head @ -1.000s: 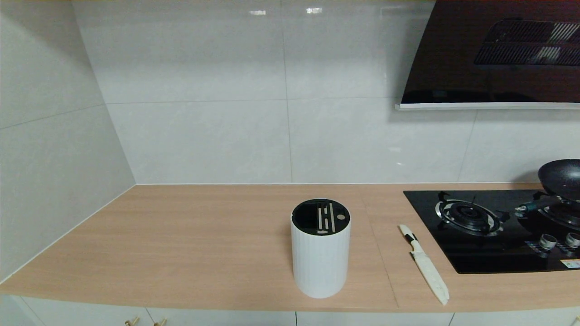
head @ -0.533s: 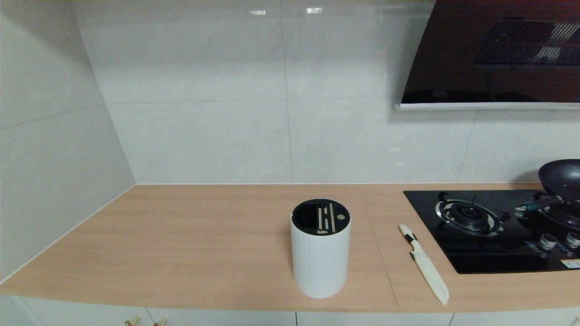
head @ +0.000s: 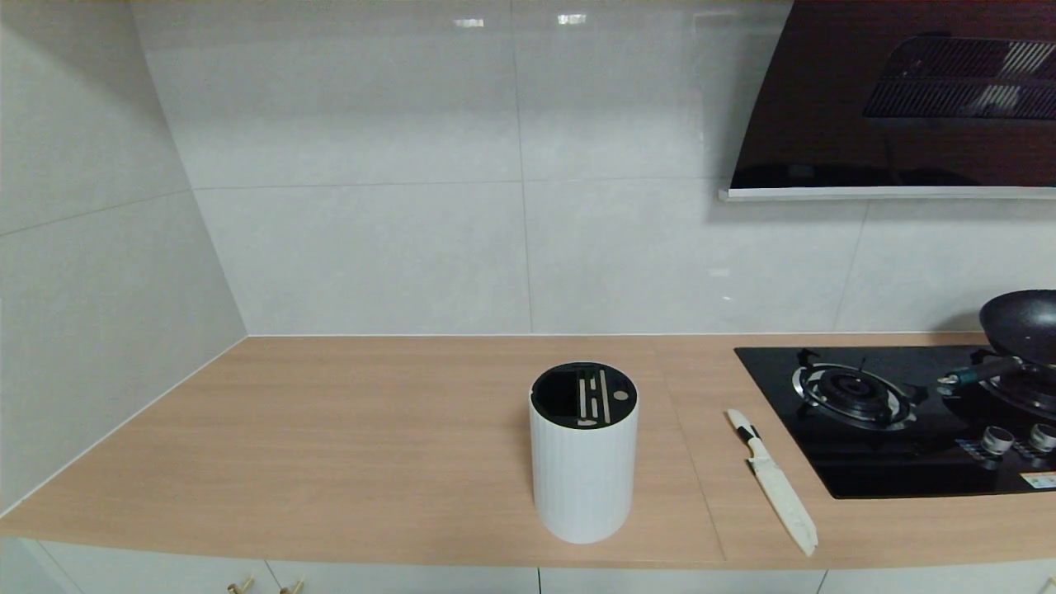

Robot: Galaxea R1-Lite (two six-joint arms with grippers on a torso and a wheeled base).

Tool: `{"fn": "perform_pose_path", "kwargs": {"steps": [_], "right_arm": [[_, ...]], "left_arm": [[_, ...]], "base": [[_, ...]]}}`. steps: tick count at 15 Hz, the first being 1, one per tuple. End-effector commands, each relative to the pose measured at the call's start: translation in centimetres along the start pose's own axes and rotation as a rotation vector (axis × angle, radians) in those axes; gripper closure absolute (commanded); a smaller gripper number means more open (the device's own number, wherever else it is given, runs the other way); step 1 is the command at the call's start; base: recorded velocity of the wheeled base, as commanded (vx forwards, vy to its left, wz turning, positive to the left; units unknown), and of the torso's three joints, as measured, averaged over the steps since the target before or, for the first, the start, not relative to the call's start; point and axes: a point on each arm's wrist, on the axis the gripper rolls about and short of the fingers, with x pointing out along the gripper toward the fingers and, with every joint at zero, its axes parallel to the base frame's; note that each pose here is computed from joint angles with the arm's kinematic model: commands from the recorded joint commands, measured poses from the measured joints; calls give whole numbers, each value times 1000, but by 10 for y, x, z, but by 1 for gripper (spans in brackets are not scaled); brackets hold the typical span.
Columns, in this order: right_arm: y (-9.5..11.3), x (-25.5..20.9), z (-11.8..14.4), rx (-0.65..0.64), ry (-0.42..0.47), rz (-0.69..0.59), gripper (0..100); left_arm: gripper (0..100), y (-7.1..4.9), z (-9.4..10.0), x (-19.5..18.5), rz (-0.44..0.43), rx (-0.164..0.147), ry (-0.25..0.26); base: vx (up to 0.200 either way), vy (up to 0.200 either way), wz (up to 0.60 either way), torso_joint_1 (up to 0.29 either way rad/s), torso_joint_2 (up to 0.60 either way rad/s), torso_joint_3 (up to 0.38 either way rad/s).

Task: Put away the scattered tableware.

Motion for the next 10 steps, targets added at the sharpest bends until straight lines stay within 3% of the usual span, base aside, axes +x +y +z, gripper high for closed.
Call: {"fn": "perform_pose_path", "kwargs": {"steps": [1, 5, 10], "right_arm": [[-6, 65, 31, 23, 198, 48, 0], [-10, 145, 38, 43, 276, 63, 0], [-10, 230, 7, 74, 340, 63, 0]], "left_arm": [[0, 0, 0, 0, 0, 0, 0], [0, 0, 0, 0, 0, 0, 0], [0, 0, 0, 0, 0, 0, 0]], "base": [[0, 0, 0, 0, 0, 0], [0, 0, 0, 0, 0, 0], [0, 0, 0, 0, 0, 0]]}}
